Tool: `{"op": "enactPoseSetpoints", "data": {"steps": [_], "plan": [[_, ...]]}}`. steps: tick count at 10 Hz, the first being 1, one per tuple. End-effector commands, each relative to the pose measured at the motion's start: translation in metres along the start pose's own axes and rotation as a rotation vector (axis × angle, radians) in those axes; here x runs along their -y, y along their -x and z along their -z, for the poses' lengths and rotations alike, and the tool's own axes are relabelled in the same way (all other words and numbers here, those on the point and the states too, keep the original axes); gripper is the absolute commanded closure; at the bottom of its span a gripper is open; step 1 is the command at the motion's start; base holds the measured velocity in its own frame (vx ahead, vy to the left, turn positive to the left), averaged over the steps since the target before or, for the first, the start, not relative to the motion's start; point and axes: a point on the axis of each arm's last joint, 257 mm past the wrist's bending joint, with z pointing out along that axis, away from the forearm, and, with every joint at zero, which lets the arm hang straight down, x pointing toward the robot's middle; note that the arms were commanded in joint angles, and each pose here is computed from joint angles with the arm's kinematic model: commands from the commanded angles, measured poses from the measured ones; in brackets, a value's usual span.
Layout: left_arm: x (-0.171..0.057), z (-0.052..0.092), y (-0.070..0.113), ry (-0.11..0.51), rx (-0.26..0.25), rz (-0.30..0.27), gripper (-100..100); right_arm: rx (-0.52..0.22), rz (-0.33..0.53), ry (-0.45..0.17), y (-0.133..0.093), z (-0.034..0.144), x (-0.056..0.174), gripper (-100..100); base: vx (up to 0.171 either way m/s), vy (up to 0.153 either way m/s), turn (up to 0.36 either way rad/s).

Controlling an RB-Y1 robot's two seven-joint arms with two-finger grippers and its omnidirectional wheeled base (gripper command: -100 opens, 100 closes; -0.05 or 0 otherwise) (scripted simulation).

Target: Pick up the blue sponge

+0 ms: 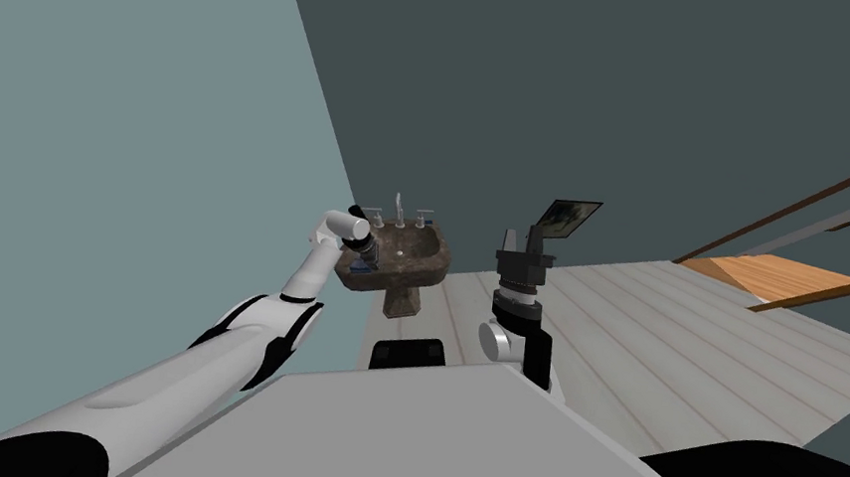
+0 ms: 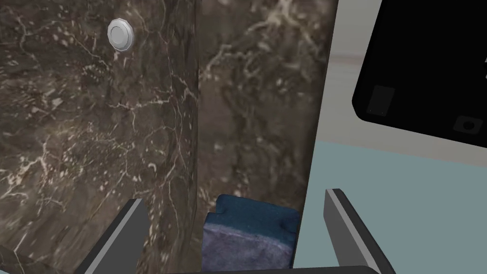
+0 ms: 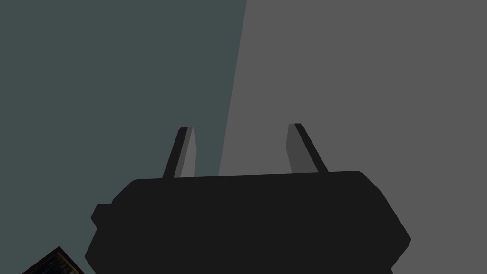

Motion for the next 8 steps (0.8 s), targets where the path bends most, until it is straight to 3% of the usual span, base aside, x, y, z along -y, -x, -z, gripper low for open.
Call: {"op": "enactPoseSetpoints", "data": {"steps": [1,7,8], "plan": [[-0.007,0.003,0.007,0.038,0.033,0.001,-100,0.000,0.000,0.000,0.000,0.000,0.000,0,0.027,0.018,-0.031],[-0.027,0.012,0.028,0.138,0.121,0.007,-100,0.000,0.000,0.000,0.000,0.000,0.000,0,0.029,0.019,-0.024],[-0.023,0.011,0.025,0.126,0.110,0.006,-100,0.000,0.000,0.000,0.000,0.000,0.000,0,0.019,0.011,-0.001]]}}
